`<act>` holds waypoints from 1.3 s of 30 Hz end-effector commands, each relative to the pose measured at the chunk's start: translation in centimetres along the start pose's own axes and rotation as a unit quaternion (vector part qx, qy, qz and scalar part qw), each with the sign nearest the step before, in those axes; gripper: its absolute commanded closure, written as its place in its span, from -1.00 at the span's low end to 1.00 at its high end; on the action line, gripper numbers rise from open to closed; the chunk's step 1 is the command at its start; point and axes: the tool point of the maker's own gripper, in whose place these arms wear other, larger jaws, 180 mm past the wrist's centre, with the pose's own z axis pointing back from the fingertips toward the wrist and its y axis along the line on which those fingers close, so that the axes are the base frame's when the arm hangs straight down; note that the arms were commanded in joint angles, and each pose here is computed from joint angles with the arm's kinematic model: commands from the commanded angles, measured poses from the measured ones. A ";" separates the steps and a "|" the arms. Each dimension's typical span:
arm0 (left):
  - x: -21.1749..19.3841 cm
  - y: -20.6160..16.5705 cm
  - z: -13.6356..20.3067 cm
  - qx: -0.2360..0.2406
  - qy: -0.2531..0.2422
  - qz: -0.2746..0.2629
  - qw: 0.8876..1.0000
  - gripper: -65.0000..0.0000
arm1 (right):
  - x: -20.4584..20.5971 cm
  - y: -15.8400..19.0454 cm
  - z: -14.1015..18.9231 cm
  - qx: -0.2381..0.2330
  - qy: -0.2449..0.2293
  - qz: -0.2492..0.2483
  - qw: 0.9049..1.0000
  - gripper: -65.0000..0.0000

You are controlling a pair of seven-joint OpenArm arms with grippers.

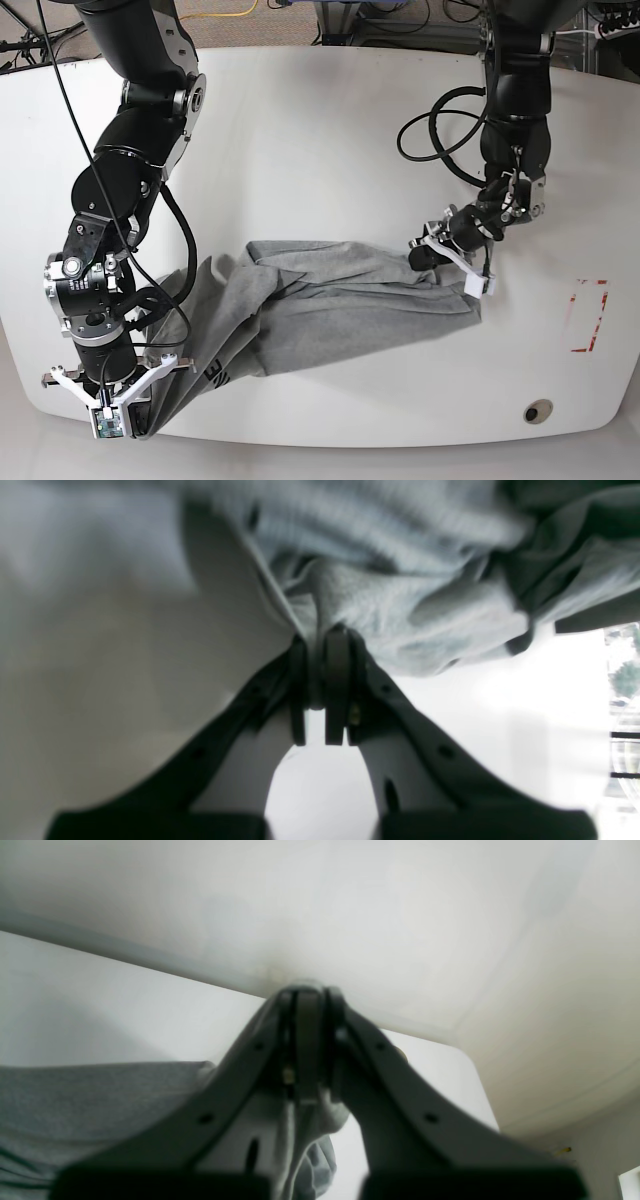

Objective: Fold the T-shirt properly
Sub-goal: 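Lift the shirt with both grippers and shake it out flat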

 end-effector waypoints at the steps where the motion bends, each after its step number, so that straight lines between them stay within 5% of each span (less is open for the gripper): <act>1: 4.5 -1.6 1.6 -0.023 -0.056 -0.033 0.998 1.00 | 1.7 -0.6 0.2 -0.008 -0.030 0.000 1.000 0.99; 11: 10.6 -3.9 6.8 -0.042 -0.126 -0.121 0.984 1.00 | -1.3 0.1 -1.3 0.008 0.014 -0.010 1.000 0.99; 19: 18.9 -4.5 11.6 -0.023 -0.215 -0.175 0.961 1.00 | 1.2 -1.0 -3.2 0.007 0.002 -0.017 1.000 0.99; 39: 37.1 -8.8 26.8 0.035 -0.404 -0.288 0.867 1.00 | 13.3 -5.0 -7.3 0.008 -0.060 -0.049 0.997 0.98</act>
